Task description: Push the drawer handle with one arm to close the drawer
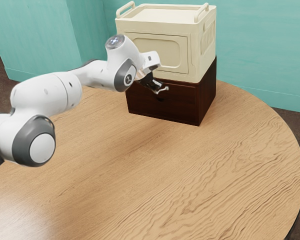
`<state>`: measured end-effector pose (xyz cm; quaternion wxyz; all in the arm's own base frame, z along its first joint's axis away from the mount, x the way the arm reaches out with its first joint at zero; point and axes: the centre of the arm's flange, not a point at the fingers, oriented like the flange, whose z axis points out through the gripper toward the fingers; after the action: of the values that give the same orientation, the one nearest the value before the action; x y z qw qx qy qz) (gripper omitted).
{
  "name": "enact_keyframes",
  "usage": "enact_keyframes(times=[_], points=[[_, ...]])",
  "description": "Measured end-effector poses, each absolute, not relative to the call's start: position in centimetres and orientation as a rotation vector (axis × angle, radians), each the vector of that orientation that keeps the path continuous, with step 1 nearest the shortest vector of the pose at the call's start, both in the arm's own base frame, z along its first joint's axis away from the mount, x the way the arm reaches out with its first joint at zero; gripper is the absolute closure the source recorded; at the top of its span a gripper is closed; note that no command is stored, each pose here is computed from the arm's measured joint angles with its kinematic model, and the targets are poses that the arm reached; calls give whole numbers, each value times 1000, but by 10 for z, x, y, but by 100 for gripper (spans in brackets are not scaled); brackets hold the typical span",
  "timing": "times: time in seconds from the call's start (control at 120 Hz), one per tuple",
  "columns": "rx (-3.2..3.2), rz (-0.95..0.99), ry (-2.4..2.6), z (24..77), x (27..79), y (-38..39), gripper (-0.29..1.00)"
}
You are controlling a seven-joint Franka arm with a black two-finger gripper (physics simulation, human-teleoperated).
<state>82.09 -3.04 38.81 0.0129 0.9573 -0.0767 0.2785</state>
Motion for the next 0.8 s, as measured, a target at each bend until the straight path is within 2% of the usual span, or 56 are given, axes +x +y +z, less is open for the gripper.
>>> enact_keyframes(times=[0.133, 0.167, 0.25, 0.325, 0.375, 0.483, 0.625, 0.8], points=[[2970, 883, -254, 391, 822, -33, 79], [2978, 834, -255, 386, 813, -36, 79], [3005, 685, -210, 381, 753, -44, 79], [2986, 635, -137, 426, 663, -39, 78], [2963, 618, -103, 471, 608, -35, 69], [2929, 539, -37, 534, 538, -34, 45], [2951, 352, 25, 544, 504, -37, 23], [3010, 202, 69, 548, 486, -39, 10]])
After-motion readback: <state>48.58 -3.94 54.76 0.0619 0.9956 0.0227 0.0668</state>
